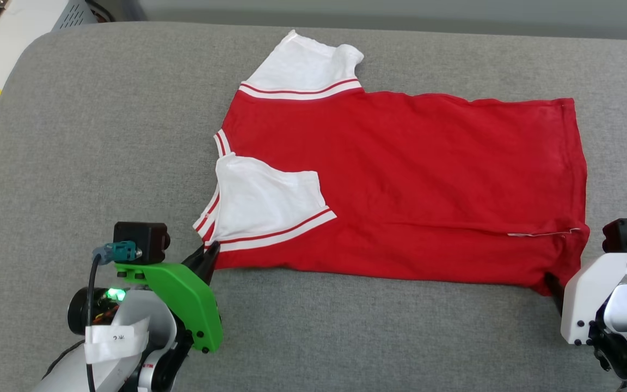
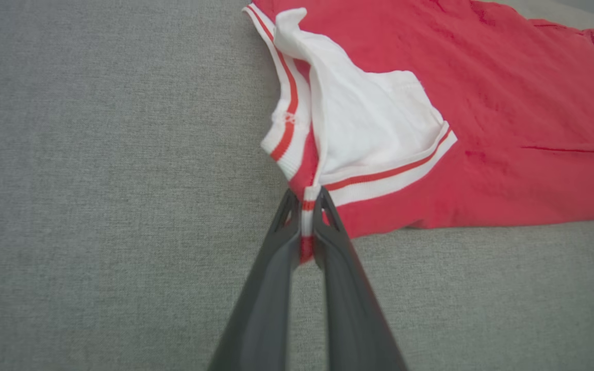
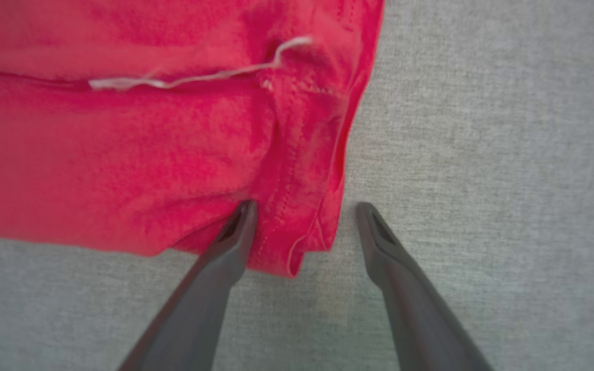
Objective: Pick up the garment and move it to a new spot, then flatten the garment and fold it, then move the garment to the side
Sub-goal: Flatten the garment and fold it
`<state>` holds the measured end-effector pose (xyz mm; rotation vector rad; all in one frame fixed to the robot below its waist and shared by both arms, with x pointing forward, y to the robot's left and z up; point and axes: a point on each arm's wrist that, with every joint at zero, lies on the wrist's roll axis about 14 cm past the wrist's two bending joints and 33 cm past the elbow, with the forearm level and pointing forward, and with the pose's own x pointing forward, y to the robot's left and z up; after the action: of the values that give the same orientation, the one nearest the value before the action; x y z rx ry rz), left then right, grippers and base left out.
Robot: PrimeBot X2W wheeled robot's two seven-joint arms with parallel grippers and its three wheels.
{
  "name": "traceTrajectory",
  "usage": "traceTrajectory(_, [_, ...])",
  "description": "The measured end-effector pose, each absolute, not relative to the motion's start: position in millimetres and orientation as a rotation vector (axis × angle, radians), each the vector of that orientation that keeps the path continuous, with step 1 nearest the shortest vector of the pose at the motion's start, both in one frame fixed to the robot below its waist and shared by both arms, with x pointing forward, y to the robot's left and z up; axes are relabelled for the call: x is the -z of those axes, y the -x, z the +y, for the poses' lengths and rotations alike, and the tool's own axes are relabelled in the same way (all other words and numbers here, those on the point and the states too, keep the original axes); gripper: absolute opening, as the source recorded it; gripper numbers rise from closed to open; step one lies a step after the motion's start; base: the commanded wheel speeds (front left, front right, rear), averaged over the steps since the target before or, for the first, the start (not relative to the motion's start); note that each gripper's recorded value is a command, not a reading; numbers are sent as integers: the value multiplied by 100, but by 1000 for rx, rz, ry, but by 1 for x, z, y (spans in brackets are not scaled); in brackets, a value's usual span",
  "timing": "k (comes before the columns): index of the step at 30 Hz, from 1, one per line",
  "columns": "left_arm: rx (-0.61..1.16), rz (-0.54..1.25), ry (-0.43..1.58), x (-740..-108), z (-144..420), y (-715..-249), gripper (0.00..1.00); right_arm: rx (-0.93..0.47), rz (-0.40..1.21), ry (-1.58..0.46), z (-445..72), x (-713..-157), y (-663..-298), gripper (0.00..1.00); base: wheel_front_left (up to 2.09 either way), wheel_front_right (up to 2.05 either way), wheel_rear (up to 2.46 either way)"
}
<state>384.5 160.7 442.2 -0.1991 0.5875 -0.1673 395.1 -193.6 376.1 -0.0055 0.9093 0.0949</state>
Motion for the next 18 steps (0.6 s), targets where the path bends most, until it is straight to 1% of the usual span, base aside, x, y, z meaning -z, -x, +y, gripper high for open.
traceTrajectory(1, [167, 592, 199, -441, 161, -384, 0, -96, 918, 2, -192, -374, -394, 100, 0, 0, 0])
traceTrajectory(2, [167, 597, 198, -439, 161, -384, 0, -99, 935, -1, -191, -370, -392, 78, 0, 0, 0])
traceTrajectory(3, [168, 602, 197, -437, 161, -384, 0, -100, 950, -3, -191, -366, -390, 38, 0, 0, 0])
traceTrajectory(4, [168, 606, 195, -436, 161, -383, 0, -102, 958, -4, -190, -365, -390, 5, 0, 0, 0])
traceTrajectory(5, [166, 609, 193, -435, 162, -383, 0, -103, 960, -5, -190, -364, -390, 0, 0, 0, 0])
traceTrajectory(11, [159, 618, 179, -431, 166, -380, 0, -109, 946, -13, -189, -369, -390, 0, 0, 0, 0])
traceTrajectory(18, [160, 631, 173, -429, 168, -367, 0, -94, 908, -5, -202, -387, -386, 0, 0, 0, 0])
